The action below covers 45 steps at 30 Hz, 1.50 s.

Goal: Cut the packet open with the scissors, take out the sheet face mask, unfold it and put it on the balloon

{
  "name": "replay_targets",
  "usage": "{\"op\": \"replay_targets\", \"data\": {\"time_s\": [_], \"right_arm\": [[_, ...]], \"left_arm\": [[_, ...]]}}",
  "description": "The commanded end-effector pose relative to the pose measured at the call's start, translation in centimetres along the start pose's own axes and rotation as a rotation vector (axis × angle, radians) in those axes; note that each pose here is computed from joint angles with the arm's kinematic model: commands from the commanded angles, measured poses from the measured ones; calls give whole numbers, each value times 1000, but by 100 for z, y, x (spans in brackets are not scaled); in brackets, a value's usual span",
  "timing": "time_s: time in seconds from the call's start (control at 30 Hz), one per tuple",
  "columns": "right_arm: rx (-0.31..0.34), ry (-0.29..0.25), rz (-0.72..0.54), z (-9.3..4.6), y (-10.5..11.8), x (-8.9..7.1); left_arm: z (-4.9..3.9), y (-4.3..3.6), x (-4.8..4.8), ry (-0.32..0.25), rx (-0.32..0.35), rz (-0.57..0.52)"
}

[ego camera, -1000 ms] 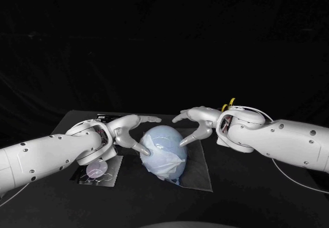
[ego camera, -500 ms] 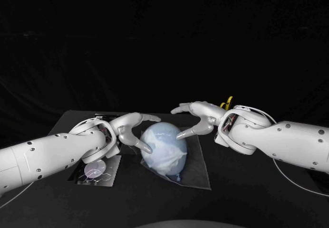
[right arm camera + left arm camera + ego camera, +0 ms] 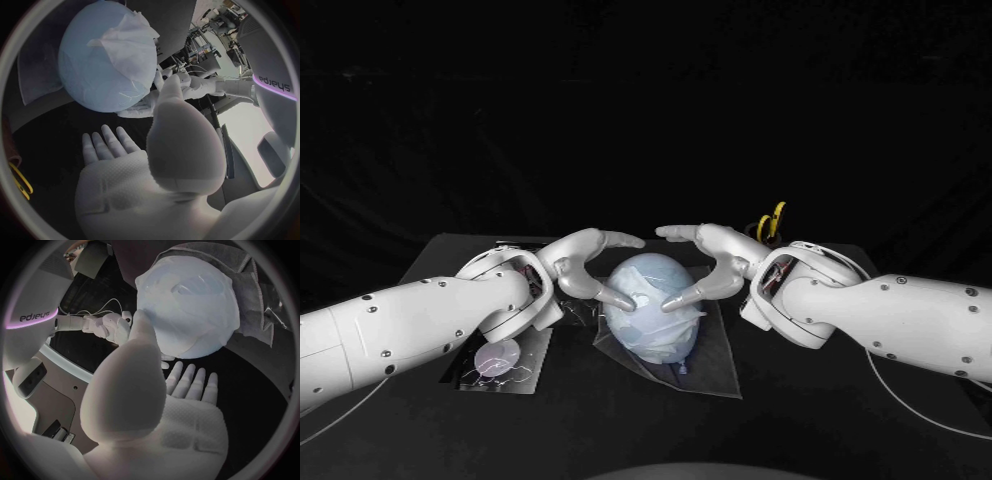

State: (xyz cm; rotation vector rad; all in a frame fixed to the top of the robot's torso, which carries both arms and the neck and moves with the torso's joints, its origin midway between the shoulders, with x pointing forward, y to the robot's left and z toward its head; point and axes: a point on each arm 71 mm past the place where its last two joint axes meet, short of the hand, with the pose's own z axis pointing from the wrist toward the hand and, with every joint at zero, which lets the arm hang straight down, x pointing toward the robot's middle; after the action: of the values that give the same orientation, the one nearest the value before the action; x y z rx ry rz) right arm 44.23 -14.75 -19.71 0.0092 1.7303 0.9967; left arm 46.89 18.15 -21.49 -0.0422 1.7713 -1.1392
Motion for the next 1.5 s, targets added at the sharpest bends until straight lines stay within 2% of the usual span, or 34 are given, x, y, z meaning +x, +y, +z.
{"op": "replay_targets", "data": {"time_s": [0.03,0.23,0.37,0.77,0.9,1.23,1.5], "right_arm": [[113,-60,30,3,-85,7],[158,-88,36,17,-141,31],[172,-89,38,34,-151,49],[194,-31,46,76,-158,207],[204,-29,45,73,-189,211],[220,-43,62,53,-279,173],[223,-37,71,50,-303,169]], "left_arm": [[34,-37,-37,-34,-10,-43],[63,-31,-65,-45,-28,-49],[82,-11,-87,-60,-45,-52],[129,30,-109,-81,-84,-54],[128,30,-115,-89,-83,-64],[51,55,-191,-145,-60,-216],[-53,75,-213,-133,-61,-292]]}}
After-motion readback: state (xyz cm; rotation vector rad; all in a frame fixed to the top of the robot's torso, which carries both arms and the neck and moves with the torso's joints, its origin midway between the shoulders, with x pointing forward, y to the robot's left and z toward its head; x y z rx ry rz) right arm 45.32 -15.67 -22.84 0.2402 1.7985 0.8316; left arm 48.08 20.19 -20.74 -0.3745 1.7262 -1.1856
